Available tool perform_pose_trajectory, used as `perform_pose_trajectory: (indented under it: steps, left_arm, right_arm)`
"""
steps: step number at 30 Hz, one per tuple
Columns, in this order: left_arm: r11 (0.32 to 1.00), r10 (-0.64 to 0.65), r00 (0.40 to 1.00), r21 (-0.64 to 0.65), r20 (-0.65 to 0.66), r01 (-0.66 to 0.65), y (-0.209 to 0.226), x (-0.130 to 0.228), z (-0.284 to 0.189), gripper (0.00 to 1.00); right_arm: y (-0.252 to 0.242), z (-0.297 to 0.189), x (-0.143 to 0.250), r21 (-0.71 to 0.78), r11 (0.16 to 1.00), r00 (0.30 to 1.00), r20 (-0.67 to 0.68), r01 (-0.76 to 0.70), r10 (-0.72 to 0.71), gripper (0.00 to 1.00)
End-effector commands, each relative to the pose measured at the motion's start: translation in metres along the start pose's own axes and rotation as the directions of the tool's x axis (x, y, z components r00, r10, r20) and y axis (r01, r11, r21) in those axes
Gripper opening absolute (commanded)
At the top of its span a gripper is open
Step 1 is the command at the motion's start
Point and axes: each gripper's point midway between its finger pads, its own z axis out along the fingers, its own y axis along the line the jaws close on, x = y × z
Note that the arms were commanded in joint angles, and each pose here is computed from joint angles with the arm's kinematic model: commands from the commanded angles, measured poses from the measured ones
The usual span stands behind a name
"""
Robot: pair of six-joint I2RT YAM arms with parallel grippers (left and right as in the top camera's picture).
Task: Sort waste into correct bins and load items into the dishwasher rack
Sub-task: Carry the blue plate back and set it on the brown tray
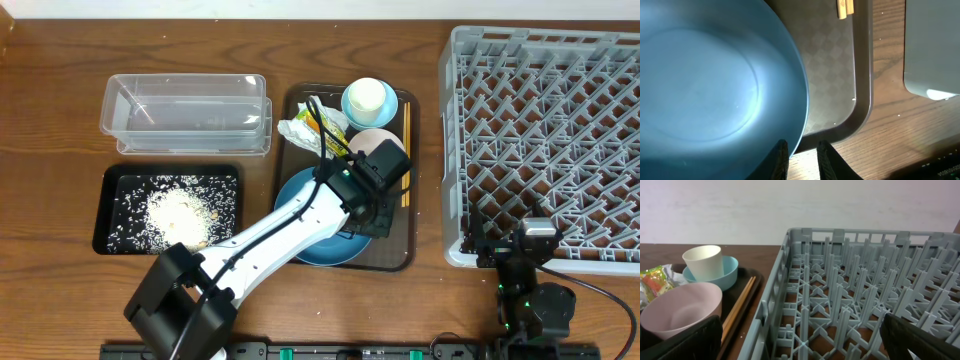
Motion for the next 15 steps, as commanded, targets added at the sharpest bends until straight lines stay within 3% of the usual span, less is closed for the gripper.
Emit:
perform_pose_trajectory:
  steps: [1, 8, 15]
  left_arm:
    - [1.0, -0.021, 0.998, 0.013, 0.06, 0.021, 0.005, -0.021, -0.019, 0.25]
    - [0.988, -0.151, 0.961, 0.067, 0.231, 0.139, 0.048, -0.076, -0.072, 0.66]
    - [0.955, -0.295, 0.852, 0.148, 0.432, 0.256, 0.094, -0.142, -0.104, 0.71]
  right_arm:
    - [-0.001, 0.0, 0.001, 0.002, 1.0, 1.0, -0.005, 0.011, -0.011, 0.99]
    - [-0.001, 0.0, 0.001, 0.002, 1.0, 1.0, -0.005, 0.011, -0.011, 0.99]
    - [-0.001, 0.0, 0.001, 0.002, 1.0, 1.0, -0.005, 0.011, -0.011, 0.99]
